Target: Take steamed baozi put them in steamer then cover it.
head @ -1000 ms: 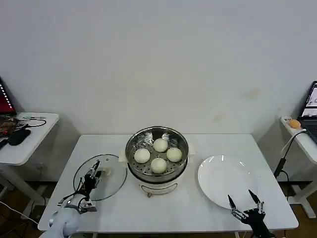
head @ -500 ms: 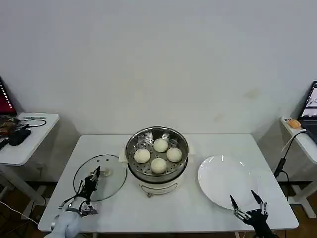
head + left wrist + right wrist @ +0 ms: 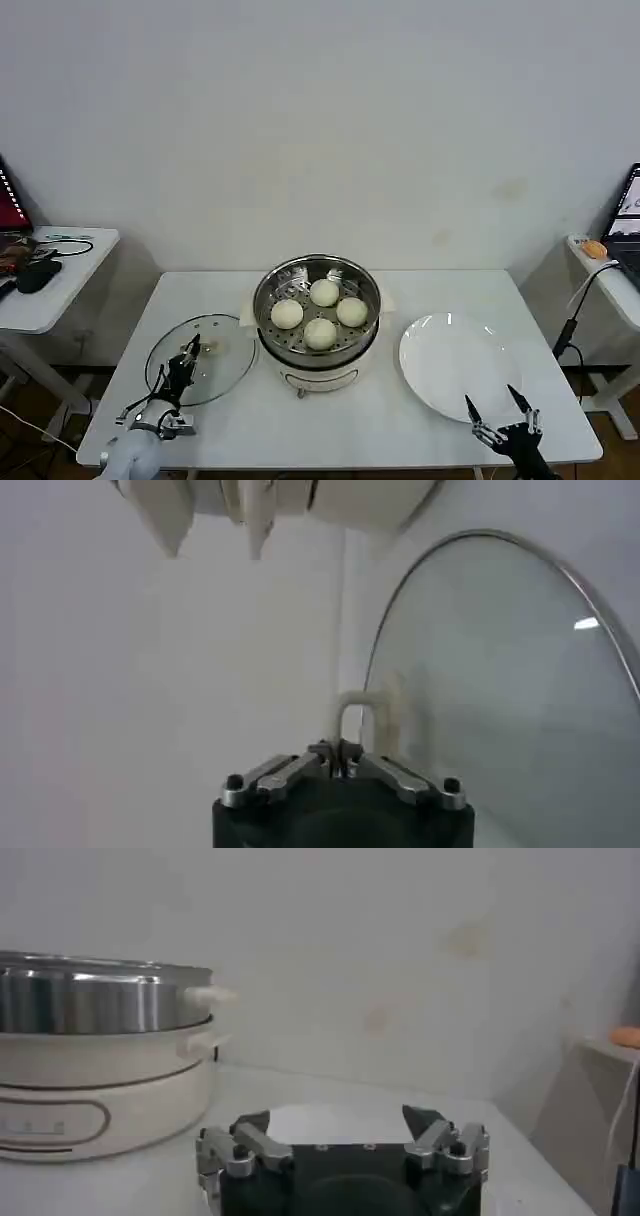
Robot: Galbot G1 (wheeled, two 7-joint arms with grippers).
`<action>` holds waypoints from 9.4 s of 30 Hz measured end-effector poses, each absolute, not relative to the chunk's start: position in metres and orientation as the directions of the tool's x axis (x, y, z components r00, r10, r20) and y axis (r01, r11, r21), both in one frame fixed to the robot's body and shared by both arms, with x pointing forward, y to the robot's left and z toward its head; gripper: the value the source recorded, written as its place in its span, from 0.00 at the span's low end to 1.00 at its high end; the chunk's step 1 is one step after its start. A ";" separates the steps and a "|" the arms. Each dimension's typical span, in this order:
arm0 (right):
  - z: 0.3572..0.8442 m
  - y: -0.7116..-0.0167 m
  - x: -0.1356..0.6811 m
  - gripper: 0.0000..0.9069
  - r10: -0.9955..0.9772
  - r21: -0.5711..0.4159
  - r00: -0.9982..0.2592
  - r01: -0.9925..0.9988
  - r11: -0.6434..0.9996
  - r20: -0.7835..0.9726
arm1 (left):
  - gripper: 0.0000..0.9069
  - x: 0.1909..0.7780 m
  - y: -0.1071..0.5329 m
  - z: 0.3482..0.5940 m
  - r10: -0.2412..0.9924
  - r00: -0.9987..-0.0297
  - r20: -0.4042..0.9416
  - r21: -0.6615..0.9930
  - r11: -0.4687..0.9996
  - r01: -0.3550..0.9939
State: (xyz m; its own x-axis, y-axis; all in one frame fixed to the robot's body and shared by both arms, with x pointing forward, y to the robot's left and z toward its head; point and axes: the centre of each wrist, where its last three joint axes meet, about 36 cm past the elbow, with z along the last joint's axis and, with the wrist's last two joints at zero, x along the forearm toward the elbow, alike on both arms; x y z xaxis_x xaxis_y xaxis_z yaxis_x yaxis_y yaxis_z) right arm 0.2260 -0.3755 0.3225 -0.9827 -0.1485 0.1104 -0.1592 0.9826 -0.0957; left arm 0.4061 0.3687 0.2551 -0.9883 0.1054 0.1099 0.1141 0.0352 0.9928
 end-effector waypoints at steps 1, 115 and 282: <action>0.323 -0.375 0.226 1.00 -0.149 -0.096 -0.983 -0.160 0.982 0.110 | 0.01 0.406 0.370 0.257 0.106 -0.989 0.106 0.993 0.032 0.110; 0.345 -0.357 0.211 1.00 -0.171 -0.128 -0.983 -0.178 0.976 0.067 | 0.00 0.447 0.211 0.454 0.206 -0.979 -0.004 1.000 0.026 0.001; 0.339 -0.378 0.225 1.00 -0.181 -0.128 -0.983 -0.185 0.974 0.038 | 1.00 0.384 0.274 0.517 0.295 -0.951 0.088 0.145 0.941 0.305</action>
State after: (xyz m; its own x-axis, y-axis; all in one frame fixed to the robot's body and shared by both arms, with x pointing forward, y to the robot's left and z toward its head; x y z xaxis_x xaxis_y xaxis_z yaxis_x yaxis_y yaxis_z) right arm 0.2253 -0.3781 0.3388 -0.9827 -0.1811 0.0379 -0.1846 0.9744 -0.1282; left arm 0.3843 0.2739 0.5174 -0.9514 0.2951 0.0878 0.3053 0.9412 0.1446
